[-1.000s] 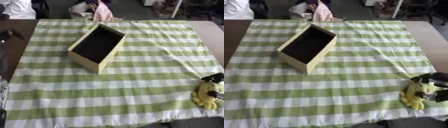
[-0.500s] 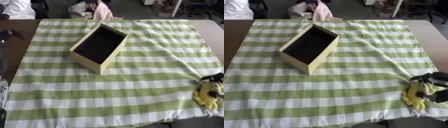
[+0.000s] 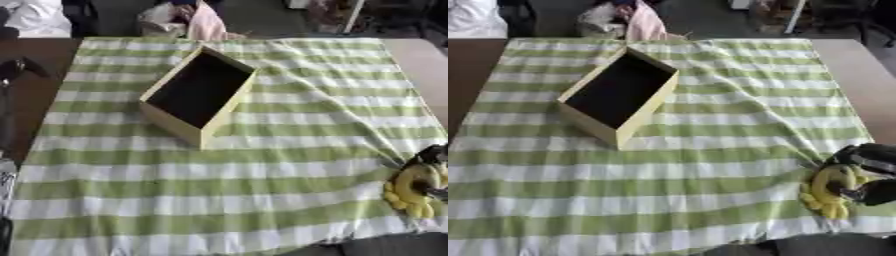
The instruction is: Pick up objects on the table and place them in the box.
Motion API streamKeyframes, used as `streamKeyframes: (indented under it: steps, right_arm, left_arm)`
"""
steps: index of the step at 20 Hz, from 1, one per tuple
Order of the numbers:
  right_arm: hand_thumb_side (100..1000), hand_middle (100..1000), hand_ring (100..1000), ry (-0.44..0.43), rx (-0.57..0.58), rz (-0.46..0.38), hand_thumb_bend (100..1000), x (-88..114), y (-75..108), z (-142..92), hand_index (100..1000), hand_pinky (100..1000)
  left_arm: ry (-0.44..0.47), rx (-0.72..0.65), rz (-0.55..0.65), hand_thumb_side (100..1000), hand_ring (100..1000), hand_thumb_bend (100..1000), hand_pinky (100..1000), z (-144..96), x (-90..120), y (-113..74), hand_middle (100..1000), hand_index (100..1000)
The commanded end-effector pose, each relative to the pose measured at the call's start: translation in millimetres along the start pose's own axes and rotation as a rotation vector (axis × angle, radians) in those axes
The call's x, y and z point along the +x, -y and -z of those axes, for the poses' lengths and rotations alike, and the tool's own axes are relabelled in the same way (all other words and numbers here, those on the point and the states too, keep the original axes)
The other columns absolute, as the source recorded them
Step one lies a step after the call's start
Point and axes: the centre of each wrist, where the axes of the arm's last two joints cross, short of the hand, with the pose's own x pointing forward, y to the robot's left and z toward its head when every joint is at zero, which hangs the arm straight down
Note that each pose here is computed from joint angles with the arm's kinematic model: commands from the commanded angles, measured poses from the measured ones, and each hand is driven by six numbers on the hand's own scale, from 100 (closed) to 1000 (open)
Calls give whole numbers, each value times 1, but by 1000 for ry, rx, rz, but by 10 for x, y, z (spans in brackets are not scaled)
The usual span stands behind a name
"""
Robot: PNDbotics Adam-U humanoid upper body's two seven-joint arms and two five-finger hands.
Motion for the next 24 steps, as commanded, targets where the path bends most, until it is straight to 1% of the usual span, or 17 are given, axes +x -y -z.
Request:
streamKeyframes:
  steps: [1,2,5,6,9,10,12,13,15,19,21,22,23,24]
  right_arm:
    - [631,504,522,3,-58,21,100,-32,142,-78,738,394]
    - [646,503,520,2,-77,34,100,-35,153,-83,737,387]
    - [635,501,517,-4,-119,61,100,-47,212,-110,735,379]
    - [603,502,517,-7,-127,67,100,-51,233,-122,736,379]
    - [579,504,518,-16,-151,79,100,-71,300,-174,737,376]
    - [557,507,521,-19,-159,81,100,-76,324,-193,738,381]
    - [553,507,522,-28,-172,74,100,-86,383,-232,738,382]
    - [514,511,527,-30,-175,71,100,-88,396,-241,738,397]
    - [494,513,529,-45,-200,36,100,-89,524,-286,738,402]
    - [457,519,536,-64,-232,-23,100,-77,680,-299,739,417]
    - [481,535,572,-79,-236,-36,100,-87,713,-303,746,460]
    - [514,535,604,-85,-234,-35,100,-94,711,-300,744,495]
    - [530,536,619,-91,-231,-27,100,-103,702,-296,744,509]
    - [531,532,654,-99,-227,-15,100,-113,688,-294,741,534]
  left_arm:
    - [29,-10,7,748,1000,100,454,52,66,-17,935,686]
    - [29,-10,7,748,1000,100,454,52,66,-16,935,687]
    - [27,-11,7,748,1000,100,454,48,64,-15,935,687]
    - [26,-12,7,748,1000,100,454,46,64,-14,936,687]
    - [23,-11,8,748,1000,100,455,40,62,-17,936,687]
    - [22,-11,8,748,1000,100,454,39,62,-18,937,688]
    - [21,-11,8,748,1000,100,455,37,61,-19,937,688]
    - [20,-11,8,749,1000,100,455,36,61,-19,937,688]
    - [19,-10,8,749,1000,100,455,32,59,-19,937,688]
    - [18,-9,7,751,1000,100,455,31,58,-17,938,688]
    - [15,-11,8,755,1000,100,454,27,57,-18,940,688]
    - [14,-11,8,755,1000,100,454,26,57,-18,940,688]
    - [14,-11,8,755,1000,100,454,27,57,-18,940,688]
    - [14,-11,8,755,1000,100,454,29,57,-17,940,688]
